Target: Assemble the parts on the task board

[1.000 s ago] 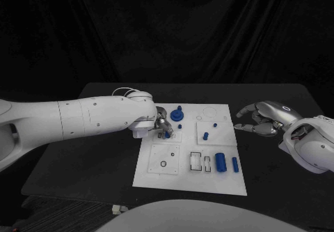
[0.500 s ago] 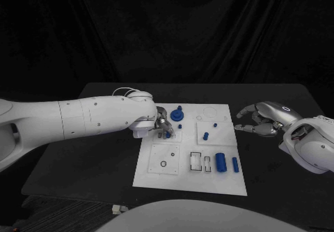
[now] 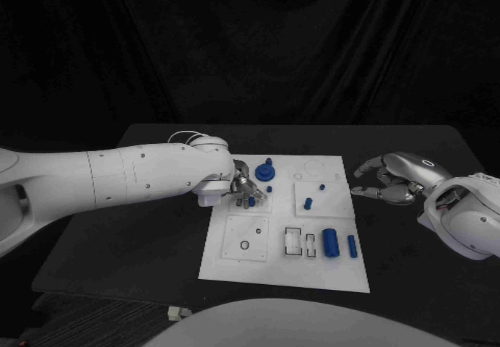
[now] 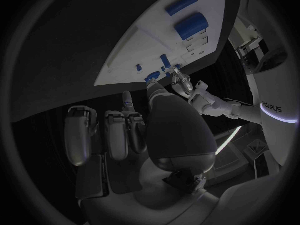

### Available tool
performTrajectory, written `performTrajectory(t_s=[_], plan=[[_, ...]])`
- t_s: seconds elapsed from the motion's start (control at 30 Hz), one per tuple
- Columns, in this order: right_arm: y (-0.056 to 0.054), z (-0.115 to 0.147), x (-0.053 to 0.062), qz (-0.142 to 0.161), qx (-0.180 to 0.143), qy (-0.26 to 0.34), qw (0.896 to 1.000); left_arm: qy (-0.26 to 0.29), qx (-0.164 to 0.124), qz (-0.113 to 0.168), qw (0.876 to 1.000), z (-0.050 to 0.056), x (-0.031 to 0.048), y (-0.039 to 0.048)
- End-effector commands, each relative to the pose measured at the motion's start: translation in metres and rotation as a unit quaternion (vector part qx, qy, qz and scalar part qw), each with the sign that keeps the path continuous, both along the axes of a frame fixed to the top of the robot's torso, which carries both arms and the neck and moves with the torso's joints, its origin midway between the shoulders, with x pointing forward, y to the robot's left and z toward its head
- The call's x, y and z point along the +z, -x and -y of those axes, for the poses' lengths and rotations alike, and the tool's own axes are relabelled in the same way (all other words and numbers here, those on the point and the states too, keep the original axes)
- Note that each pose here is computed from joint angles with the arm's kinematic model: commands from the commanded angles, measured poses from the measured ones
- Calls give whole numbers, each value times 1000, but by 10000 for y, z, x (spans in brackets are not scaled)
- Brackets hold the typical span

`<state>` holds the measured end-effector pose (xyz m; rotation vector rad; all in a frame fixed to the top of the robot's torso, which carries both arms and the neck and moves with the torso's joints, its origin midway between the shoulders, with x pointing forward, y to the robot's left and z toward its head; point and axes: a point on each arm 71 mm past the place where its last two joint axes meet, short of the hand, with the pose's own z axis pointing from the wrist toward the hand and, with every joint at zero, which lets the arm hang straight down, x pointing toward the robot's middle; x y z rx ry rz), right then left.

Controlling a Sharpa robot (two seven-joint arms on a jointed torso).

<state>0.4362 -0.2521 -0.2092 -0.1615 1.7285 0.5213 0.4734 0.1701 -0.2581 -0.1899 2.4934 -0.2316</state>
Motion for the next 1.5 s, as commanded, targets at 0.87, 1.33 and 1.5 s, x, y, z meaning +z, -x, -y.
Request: performTrajectory(t_s=[0.87,1.33,1.5], plan=[[-2,17,-19,-1,-6,2,1000,36,21,56,998,-223,349,-76],[11,-19,8,13,11,-11,1000,8,34,100,994,-468,748,-388],[28,-42,20,19,21,-18,999,-2,40,101,994,-521,714,-484]])
